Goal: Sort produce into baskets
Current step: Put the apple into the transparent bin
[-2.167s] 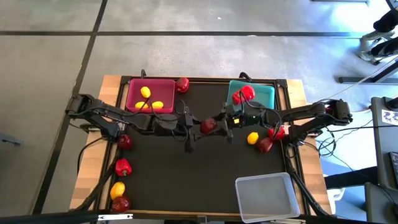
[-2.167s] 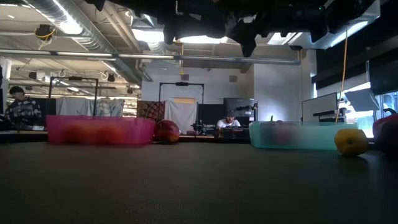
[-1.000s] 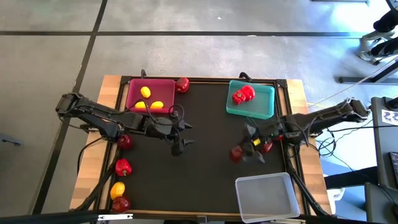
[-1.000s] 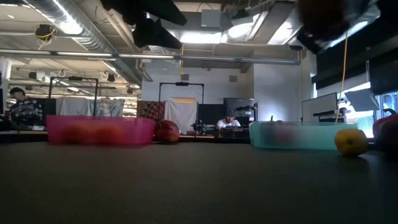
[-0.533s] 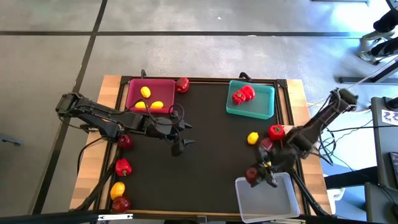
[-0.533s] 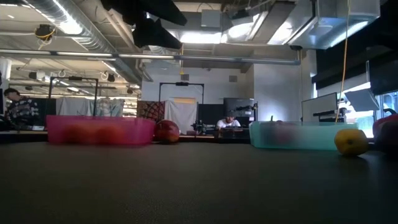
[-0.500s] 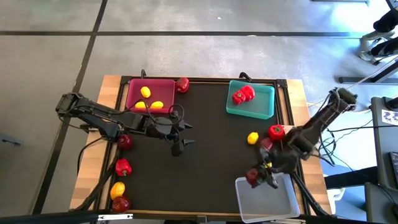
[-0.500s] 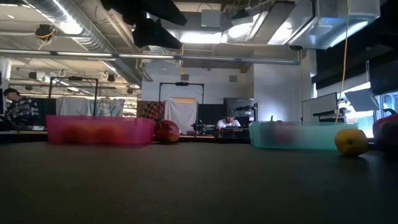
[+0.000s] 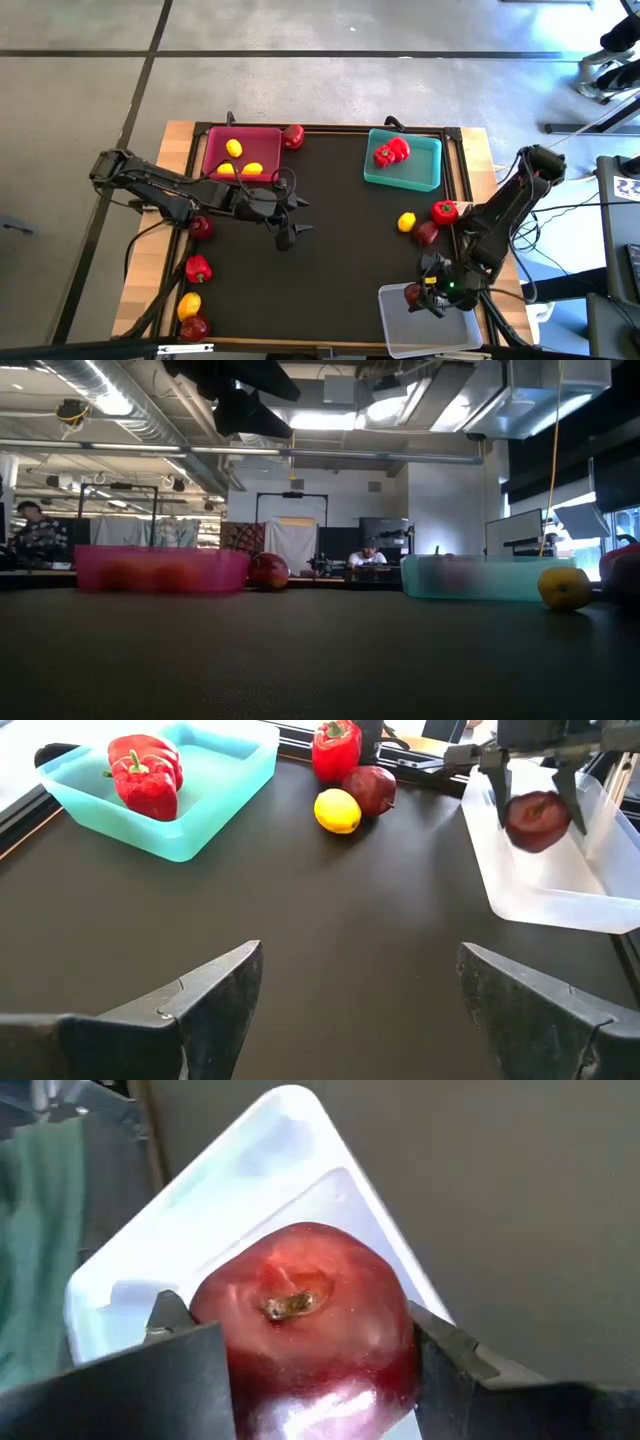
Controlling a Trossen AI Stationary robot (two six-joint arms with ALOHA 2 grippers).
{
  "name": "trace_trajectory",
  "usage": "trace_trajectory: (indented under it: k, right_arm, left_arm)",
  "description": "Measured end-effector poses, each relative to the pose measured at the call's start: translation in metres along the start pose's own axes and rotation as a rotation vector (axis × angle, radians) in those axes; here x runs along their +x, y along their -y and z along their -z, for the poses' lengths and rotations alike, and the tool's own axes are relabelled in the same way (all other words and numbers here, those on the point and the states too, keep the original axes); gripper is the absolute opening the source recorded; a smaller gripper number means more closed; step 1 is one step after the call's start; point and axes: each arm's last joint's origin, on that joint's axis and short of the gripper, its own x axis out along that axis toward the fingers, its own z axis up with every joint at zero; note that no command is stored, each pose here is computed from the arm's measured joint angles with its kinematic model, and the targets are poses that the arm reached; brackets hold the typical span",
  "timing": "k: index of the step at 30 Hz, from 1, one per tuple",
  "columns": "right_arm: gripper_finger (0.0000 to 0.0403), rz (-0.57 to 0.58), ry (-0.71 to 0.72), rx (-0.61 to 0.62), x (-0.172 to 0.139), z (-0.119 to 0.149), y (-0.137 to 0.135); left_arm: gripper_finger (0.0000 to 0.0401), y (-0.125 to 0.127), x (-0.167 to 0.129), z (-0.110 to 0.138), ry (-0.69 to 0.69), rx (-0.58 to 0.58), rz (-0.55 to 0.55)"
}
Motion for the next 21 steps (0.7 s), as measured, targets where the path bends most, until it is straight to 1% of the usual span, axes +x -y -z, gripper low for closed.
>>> trace_trajectory:
  k: [9, 17, 19, 21]
  right_arm:
    - [0.0147, 0.097, -0.015, -0.033, 0.014, 0.005, 0.006]
    - [0.0148, 0.160, 0.080, -0.064, 0.013, 0.003, 0.011]
    - [0.0153, 0.168, 0.092, -0.068, 0.013, 0.003, 0.012]
    - [0.0167, 0.173, 0.093, -0.070, 0.013, 0.003, 0.012]
  left_arm:
    - [0.0326, 0.000, 0.000, 0.000, 0.000, -0.013, 0.000]
    - [0.0326, 0.000, 0.000, 0.000, 0.001, -0.022, 0.001]
    - [0.0326, 0.000, 0.000, 0.000, 0.001, -0.022, 0.000]
    - [0.0326, 0.000, 0.000, 0.000, 0.001, -0.022, 0.000]
